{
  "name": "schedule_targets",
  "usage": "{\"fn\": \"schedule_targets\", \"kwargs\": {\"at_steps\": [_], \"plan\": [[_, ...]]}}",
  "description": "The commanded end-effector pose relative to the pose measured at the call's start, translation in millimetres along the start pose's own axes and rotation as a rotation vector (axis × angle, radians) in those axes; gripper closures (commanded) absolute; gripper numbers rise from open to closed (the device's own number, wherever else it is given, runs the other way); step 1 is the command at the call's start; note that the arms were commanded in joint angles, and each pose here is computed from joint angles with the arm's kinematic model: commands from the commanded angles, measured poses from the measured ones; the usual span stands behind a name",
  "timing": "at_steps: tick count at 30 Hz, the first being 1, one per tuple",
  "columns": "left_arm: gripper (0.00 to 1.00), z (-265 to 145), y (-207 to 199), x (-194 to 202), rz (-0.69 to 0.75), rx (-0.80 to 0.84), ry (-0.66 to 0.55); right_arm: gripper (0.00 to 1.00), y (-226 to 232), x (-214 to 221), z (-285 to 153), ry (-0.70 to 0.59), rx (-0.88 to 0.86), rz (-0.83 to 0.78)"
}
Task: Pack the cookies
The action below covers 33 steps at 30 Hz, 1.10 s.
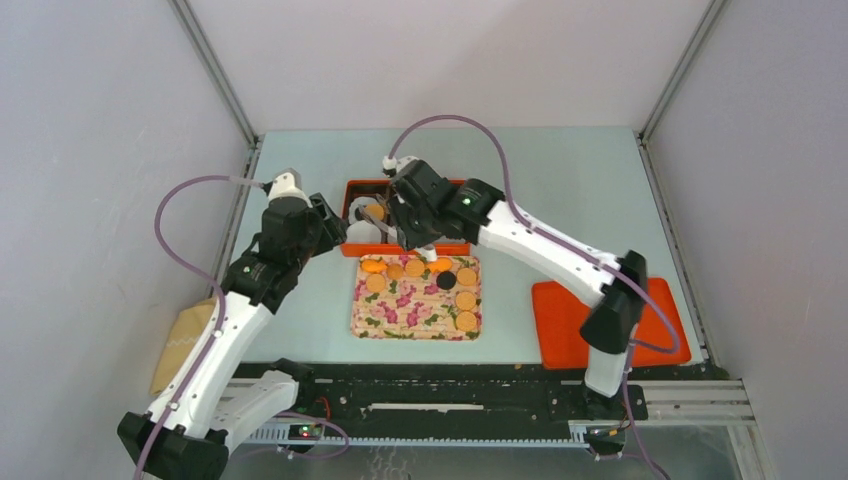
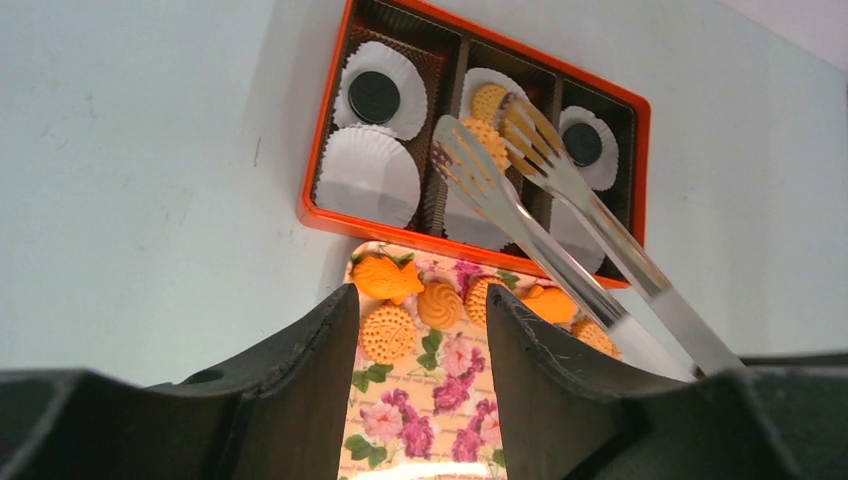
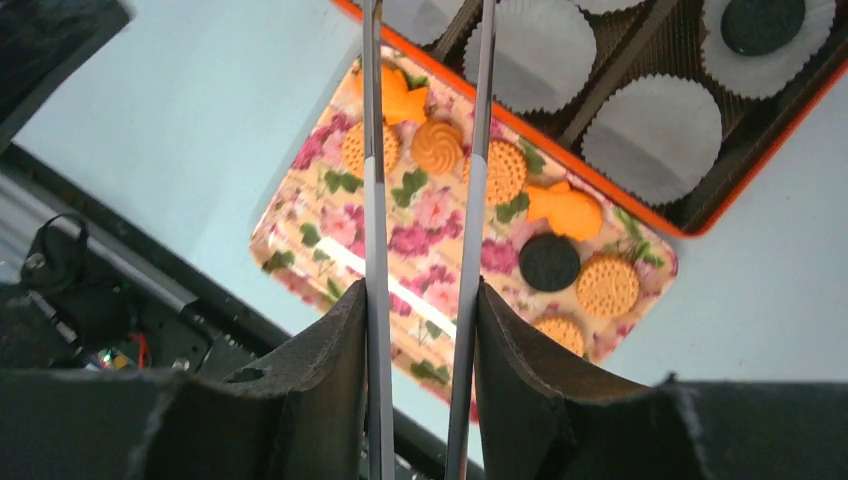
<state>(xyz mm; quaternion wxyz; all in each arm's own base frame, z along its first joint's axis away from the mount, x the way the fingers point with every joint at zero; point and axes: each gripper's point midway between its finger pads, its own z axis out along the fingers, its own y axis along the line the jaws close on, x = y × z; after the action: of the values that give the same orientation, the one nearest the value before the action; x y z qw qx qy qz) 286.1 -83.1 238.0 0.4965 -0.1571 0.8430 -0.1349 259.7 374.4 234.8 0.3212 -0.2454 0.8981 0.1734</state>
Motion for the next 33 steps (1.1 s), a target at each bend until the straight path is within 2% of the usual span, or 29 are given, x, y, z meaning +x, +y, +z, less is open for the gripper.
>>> {"fn": "schedule_targets", "kwargs": {"at_steps": [1,7,16,22,26,33], "plan": [[0.45,-8.0,-6.6,-39.0,0.007,0.01,-0.084,0.91,7.6,-20.8,33.6,0.003,-0.066,-0.051],[0.46,1.2,3.6,-39.1,-0.013,-0.008,-0.069,0.91,8.8,-30.2,59.5,0.033,-0.092,-0.047],[0.46,8.9,5.5,-32.9,-0.036,0.0,-0.051,0.89,14.8,-17.2,76.3,0.081,-0.132,-0.04],[0.46,9.4,5.2,-29.0,-0.036,0.007,-0.039,0.65,15.0,-6.9,86.4,0.118,-0.129,-0.023],[0.46,9.6,4.3,-28.2,-0.039,0.014,-0.034,0.53,10.6,-3.7,89.1,0.128,-0.108,-0.022],[0.45,9.5,0.4,-25.8,-0.036,0.037,-0.022,0.48,10.9,-9.5,85.7,0.112,-0.118,-0.014]]}}
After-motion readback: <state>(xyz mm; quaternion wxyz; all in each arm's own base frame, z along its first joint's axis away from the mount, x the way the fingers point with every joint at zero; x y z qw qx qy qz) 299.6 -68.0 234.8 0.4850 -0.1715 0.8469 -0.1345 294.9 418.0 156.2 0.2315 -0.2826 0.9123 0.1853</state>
